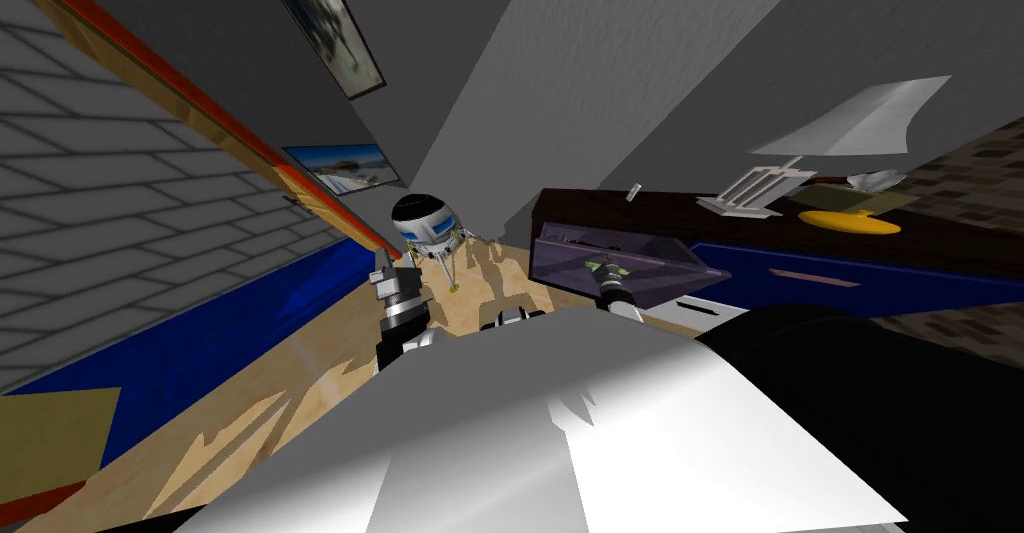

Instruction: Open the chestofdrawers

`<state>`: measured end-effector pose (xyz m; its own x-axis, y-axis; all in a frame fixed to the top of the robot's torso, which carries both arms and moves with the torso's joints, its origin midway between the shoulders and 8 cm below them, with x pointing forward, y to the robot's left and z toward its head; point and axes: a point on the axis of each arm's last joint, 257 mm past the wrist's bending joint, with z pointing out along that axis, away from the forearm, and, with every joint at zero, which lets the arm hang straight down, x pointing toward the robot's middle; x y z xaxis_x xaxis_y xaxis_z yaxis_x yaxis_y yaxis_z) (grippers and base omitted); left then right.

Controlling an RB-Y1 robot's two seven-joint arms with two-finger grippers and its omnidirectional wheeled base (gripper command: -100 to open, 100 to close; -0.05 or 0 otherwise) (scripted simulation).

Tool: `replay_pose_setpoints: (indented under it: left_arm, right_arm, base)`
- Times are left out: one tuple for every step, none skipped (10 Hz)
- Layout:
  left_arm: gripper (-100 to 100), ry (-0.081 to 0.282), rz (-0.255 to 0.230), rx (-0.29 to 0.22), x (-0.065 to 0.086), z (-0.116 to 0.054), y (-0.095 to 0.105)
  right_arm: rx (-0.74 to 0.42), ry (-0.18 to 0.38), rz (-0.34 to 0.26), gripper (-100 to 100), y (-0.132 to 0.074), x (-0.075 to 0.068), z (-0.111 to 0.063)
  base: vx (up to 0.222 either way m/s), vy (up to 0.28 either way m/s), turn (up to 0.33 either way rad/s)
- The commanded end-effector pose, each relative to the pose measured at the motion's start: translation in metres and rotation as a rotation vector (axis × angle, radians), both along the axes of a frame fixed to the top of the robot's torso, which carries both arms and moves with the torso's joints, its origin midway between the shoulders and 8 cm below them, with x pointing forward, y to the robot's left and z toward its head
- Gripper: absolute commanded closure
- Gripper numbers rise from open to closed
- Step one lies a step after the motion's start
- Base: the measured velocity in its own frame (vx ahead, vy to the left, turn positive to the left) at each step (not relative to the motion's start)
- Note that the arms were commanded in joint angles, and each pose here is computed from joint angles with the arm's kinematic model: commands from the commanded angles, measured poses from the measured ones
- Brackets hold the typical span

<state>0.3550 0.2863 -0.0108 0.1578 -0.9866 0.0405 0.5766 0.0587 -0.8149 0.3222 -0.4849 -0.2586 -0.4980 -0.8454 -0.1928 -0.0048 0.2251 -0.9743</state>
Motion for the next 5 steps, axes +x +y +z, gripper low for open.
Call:
replay_pose_setpoints:
  left_arm:
    - [0,0.0,0.0,0.0,0.0,0.0,0.0]
    - [0,0.0,0.0,0.0,0.0,0.0,0.0]
    - [0,0.0,0.0,0.0,0.0,0.0,0.0]
    - [0,0.0,0.0,0.0,0.0,0.0,0.0]
    - [0,0.0,0.0,0.0,0.0,0.0,0.0]
  right_arm:
    - [-0.004,-0.003,0.034,-100,0.001,-0.005,0.017]
    - [0.004,0.01,0.027,-100,0.001,-0.006,0.006]
    - [0.006,0.016,0.028,0,0.001,-0.007,0.004]
    - [0.008,0.02,0.027,0,0.001,-0.008,0.002]
    - [0.01,0.024,0.027,0,0.001,-0.009,0.0]
  base:
    - [0.062,0.032,-0.106]
    - [0.028,0.002,-0.021]
    - [0.007,-0.003,-0.001]
    - [0.0,0.0,0.0]
    - [0.0,0.0,0.0]
